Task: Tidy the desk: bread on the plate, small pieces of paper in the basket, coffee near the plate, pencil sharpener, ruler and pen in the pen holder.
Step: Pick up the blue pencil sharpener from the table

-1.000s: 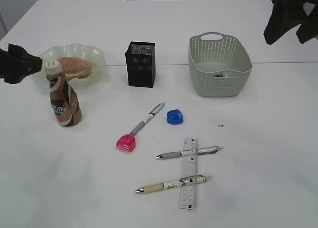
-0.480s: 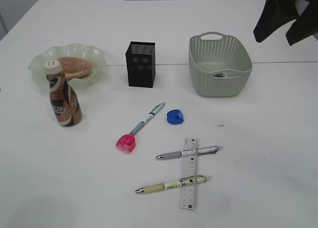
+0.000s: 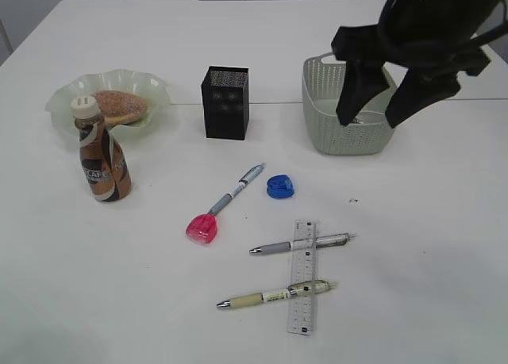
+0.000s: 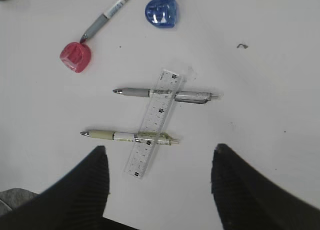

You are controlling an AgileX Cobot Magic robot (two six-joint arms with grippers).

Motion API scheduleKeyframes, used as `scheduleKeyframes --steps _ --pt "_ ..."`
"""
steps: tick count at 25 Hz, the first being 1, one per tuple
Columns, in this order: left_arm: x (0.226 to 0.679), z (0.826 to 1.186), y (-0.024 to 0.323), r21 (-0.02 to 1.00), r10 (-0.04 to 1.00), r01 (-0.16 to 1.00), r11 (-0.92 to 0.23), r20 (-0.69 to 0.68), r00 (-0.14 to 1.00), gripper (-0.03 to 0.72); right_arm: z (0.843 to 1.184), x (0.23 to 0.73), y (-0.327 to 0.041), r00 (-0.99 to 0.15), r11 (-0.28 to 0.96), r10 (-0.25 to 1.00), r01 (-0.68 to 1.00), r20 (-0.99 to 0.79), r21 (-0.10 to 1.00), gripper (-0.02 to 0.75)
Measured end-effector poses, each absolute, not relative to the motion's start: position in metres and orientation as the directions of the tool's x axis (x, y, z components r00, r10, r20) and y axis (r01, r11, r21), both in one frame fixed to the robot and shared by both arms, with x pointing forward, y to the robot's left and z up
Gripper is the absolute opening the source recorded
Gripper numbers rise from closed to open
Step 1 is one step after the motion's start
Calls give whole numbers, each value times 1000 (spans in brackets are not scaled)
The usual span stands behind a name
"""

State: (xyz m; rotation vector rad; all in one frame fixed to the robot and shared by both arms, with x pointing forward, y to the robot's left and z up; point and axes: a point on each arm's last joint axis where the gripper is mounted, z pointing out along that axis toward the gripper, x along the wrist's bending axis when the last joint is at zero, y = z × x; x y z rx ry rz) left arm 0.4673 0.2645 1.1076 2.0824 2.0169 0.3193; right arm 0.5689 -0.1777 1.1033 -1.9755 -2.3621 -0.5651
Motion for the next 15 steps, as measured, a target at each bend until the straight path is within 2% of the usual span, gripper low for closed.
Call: scheduleKeyframes --steps 5,10,15 --pt "467 1107 263 304 999 953 -21 -24 30 494 1076 607 -164 -171 119 956 969 239 219 474" --pt "467 1108 262 305 999 952 -20 -26 30 478 1072 635 -142 -191 120 941 960 279 253 474" --pt "467 1108 262 304 999 953 -18 -33 29 476 1061 645 -141 -197 135 949 959 246 248 474"
